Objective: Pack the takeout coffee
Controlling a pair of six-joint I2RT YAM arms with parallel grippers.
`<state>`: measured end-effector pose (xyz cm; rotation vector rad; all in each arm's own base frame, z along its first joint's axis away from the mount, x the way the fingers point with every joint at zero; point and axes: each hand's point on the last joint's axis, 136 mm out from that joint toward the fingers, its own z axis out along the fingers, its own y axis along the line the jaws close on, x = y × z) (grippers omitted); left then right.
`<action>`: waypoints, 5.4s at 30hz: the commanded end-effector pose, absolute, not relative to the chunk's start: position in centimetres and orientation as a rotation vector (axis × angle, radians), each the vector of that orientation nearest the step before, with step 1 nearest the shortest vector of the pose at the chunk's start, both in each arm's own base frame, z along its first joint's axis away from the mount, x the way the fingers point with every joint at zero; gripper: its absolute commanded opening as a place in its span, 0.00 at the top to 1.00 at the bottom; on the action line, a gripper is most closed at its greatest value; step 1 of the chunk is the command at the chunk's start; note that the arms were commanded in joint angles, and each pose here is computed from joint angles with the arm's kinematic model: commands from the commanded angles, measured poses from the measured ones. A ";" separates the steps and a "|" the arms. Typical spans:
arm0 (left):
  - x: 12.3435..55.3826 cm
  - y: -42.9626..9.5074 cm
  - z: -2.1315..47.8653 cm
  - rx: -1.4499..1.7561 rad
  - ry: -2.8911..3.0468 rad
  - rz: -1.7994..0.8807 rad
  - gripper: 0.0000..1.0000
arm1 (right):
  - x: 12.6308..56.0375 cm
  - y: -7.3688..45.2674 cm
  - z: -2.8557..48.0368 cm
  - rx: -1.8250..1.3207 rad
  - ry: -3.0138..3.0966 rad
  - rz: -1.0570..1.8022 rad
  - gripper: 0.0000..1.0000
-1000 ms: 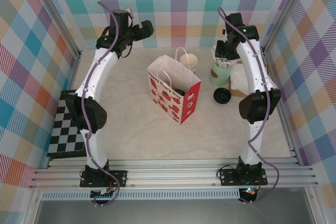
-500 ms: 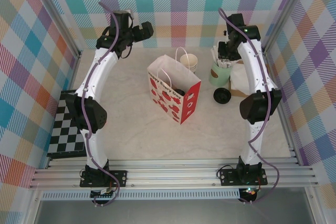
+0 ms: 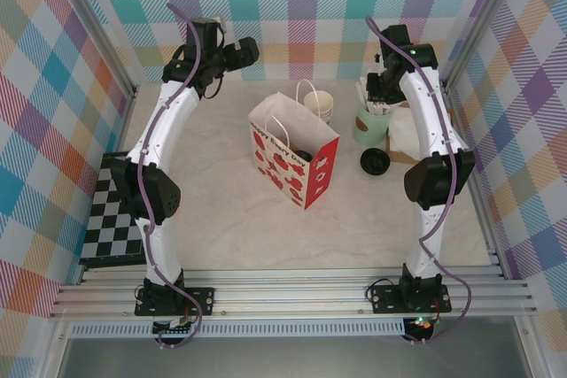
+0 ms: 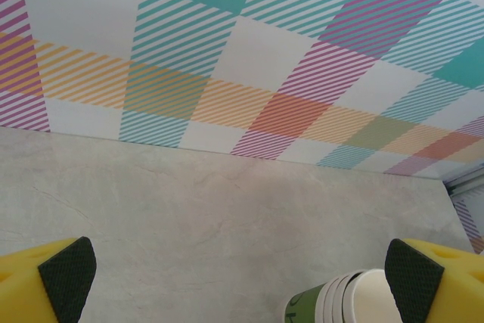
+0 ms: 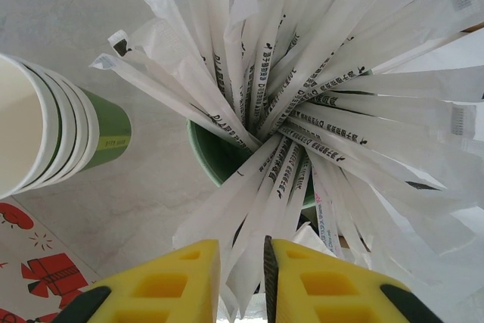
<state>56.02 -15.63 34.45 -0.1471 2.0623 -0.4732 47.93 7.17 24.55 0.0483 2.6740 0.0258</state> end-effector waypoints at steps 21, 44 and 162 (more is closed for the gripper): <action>55.5 -16.0 35.0 -0.101 2.071 -0.496 0.00 | 46.2 6.6 30.9 0.002 2.529 -0.066 1.00; 51.6 -16.3 34.8 -0.095 2.149 -0.580 0.00 | 25.2 15.6 52.6 -0.453 1.906 0.710 1.00; 45.0 -20.2 29.0 0.362 2.324 -0.741 0.00 | 37.9 1.3 37.5 0.351 2.173 0.260 1.00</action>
